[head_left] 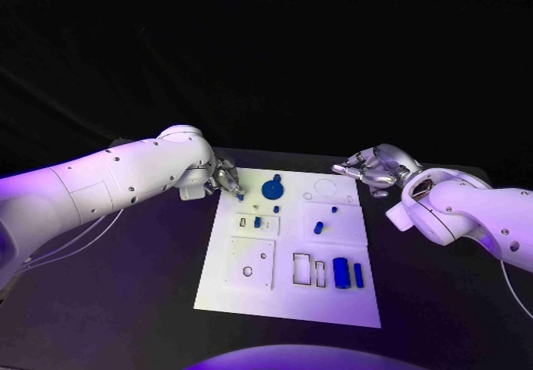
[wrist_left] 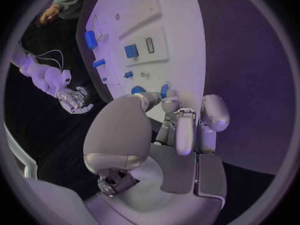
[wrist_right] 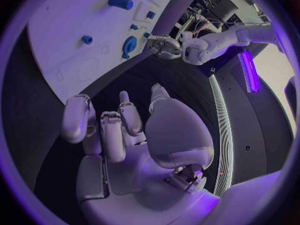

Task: Assemble the parts on the task board

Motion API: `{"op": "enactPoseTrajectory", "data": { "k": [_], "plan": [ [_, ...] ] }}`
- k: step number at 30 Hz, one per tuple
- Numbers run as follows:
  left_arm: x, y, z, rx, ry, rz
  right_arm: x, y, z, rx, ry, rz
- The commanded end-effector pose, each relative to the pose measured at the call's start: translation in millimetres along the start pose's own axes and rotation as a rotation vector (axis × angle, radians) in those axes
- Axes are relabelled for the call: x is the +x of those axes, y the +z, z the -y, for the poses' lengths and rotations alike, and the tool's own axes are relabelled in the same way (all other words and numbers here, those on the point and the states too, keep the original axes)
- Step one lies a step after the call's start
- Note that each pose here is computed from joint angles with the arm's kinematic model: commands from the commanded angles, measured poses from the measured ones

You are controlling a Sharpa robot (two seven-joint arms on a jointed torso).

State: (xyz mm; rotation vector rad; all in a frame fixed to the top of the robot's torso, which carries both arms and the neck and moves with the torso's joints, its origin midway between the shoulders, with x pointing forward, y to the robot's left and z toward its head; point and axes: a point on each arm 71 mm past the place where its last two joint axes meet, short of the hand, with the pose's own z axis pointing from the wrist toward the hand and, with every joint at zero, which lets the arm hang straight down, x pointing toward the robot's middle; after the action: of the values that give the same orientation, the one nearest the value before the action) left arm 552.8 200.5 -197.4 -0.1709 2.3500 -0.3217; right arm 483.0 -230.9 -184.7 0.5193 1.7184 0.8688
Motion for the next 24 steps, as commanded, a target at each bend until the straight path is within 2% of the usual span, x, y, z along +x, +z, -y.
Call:
{"op": "enactPoseTrajectory", "data": {
  "k": [1,9,15,24],
  "plan": [
    [0.2,-0.5,1.5,0.025,-0.026,-0.002,1.2,-0.1,-0.2,-0.005,-0.004,-0.015],
    [0.9,-4.1,-1.8,0.048,-0.065,-0.001,1.0,-0.3,0.2,-0.004,-0.004,-0.015],
    [2.1,-10.6,-5.9,0.075,-0.105,0.005,0.6,-0.7,0.6,-0.003,-0.004,-0.014],
    [10.5,-33.1,-8.7,0.151,-0.113,0.048,-0.6,-1.5,1.6,-0.001,-0.004,-0.011]
  ]
}}
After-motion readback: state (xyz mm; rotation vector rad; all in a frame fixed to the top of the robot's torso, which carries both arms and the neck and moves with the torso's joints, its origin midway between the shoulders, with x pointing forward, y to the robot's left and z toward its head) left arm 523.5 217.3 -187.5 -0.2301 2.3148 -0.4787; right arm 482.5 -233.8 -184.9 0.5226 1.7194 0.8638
